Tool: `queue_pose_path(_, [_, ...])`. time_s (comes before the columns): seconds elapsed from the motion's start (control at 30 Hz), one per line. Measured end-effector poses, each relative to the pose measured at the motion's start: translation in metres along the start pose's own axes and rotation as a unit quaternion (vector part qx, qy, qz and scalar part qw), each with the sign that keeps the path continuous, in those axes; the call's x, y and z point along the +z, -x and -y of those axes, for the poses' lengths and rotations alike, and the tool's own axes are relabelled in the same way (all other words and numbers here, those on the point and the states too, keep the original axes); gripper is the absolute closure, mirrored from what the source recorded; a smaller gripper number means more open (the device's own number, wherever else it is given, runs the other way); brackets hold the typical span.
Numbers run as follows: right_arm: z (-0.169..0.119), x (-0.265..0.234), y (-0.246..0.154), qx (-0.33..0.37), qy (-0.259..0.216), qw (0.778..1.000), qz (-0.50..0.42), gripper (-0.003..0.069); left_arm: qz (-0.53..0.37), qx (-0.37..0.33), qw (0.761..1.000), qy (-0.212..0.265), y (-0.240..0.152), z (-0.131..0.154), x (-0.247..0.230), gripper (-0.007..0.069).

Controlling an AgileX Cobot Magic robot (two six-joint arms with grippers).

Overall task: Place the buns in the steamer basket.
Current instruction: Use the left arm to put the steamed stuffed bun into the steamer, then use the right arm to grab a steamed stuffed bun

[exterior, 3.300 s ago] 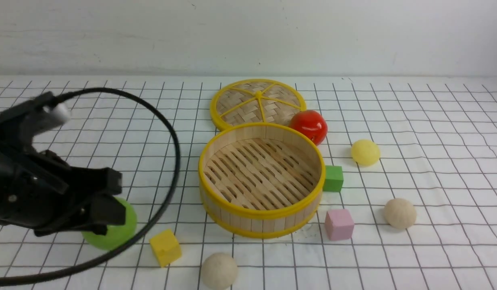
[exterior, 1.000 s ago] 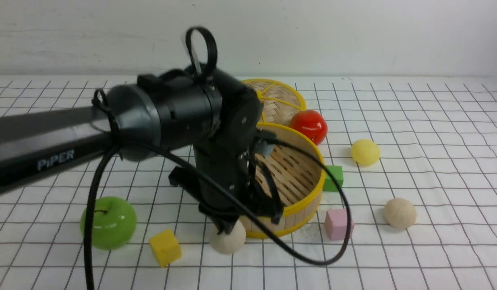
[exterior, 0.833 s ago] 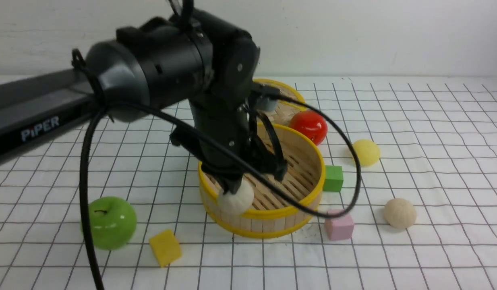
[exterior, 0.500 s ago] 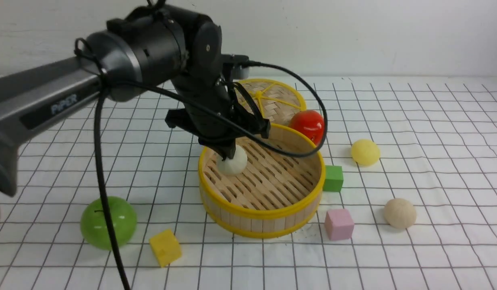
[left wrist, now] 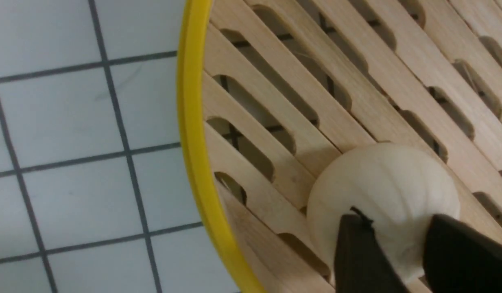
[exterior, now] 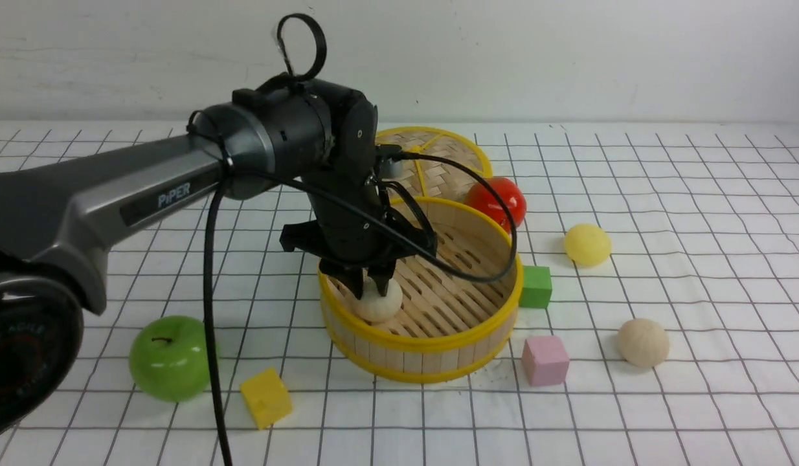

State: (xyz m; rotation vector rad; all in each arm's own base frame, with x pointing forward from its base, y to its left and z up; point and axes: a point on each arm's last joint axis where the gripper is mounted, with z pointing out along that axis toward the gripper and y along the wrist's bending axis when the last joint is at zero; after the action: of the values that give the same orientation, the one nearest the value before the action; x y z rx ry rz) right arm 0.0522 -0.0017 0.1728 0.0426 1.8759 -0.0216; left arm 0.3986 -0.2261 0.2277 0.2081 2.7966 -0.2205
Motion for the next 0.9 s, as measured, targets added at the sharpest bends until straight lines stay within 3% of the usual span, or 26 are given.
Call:
queue_pose_path(0.13, [0.000, 0.000, 0.000, 0.000, 0.000, 1.000, 0.000, 0.0420, 0.023, 0.009, 1.000, -0.016, 0.006, 0.004, -0.057, 0.0260])
queue_pose_path(0.17, [0.000, 0.000, 0.000, 0.000, 0.000, 1.000, 0.000, 0.0420, 0.024, 0.011, 0.999, -0.017, 0.005, 0.004, -0.061, 0.0258])
queue_pose_path(0.23, [0.000, 0.000, 0.000, 0.000, 0.000, 1.000, 0.000, 0.0420, 0.082, 0.020, 0.995, -0.053, 0.005, 0.006, -0.134, 0.0255])
queue_pose_path(0.3, [0.000, 0.000, 0.000, 0.000, 0.000, 1.000, 0.000, 0.0420, 0.106, 0.024, 0.992, -0.066, 0.000, 0.005, -0.164, 0.0260])
queue_pose_path(0.4, [0.000, 0.000, 0.000, 0.000, 0.000, 1.000, 0.000, 0.0420, 0.190, 0.035, 0.977, -0.093, -0.033, -0.008, -0.266, 0.0295])
queue_pose_path(0.6, [0.000, 0.000, 0.000, 0.000, 0.000, 1.000, 0.000, 0.0420, 0.344, 0.035, 0.936, -0.072, -0.136, -0.060, -0.393, 0.0412])
queue_pose_path(0.77, [0.000, 0.000, 0.000, 0.000, 0.000, 1.000, 0.000, 0.0420, 0.386, -0.006, 0.921, -0.060, -0.236, -0.106, -0.406, 0.0513])
queue_pose_path(0.9, [0.000, 0.000, 0.000, 0.000, 0.000, 1.000, 0.000, 0.0420, 0.354, -0.018, 0.932, -0.074, -0.295, -0.125, -0.364, 0.0615])
